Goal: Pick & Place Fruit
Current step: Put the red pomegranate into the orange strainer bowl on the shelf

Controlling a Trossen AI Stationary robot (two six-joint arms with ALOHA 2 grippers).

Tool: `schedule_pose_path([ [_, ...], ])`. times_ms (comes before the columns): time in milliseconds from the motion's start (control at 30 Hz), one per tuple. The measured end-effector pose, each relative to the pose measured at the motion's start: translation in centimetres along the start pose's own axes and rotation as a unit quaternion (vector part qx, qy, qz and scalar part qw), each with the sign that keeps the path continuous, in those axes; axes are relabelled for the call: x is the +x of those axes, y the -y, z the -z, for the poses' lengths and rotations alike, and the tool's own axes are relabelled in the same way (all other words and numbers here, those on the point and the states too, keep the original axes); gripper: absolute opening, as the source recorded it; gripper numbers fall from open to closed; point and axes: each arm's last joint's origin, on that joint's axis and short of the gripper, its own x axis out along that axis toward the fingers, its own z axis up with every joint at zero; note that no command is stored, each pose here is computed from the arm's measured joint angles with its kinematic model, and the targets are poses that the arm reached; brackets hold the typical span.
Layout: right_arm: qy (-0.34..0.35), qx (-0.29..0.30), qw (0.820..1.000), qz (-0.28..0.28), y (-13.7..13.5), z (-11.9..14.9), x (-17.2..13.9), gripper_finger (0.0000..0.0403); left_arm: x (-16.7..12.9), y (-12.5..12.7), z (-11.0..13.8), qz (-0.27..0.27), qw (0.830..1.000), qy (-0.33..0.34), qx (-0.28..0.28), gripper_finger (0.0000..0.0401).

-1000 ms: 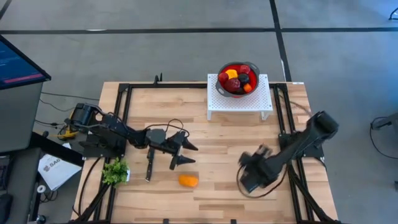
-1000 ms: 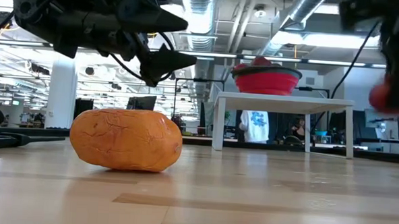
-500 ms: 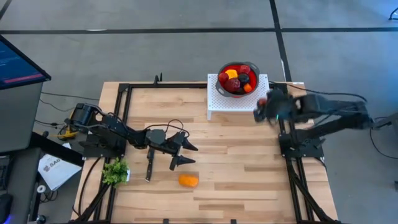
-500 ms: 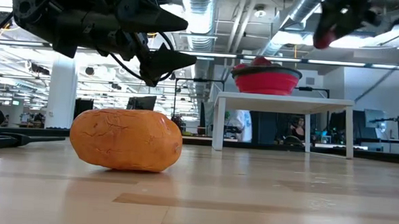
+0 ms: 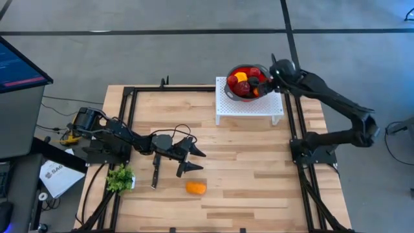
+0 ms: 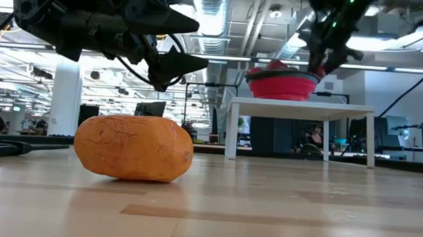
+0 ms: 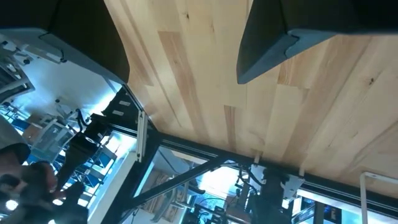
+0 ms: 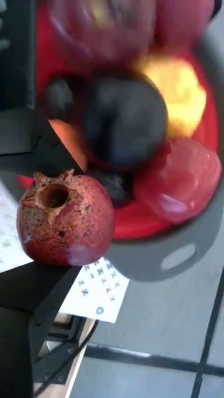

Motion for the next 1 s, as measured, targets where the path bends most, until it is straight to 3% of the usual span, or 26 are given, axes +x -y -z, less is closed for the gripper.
schedule_pose_path([
  [233, -0.016, -0.012, 1.0, 0.01, -0.3, -0.5, 2.3, 0.0197, 0.0, 0.0, 0.0, 0.0, 1.0, 0.0, 0.0, 0.029],
  [1000, 0.01, -0.029, 1.0, 0.002, -0.4, -1.4, 1.9, 0.0223, 0.0, 0.0, 0.0, 0.0, 1.0, -0.001, 0.0, 0.029],
])
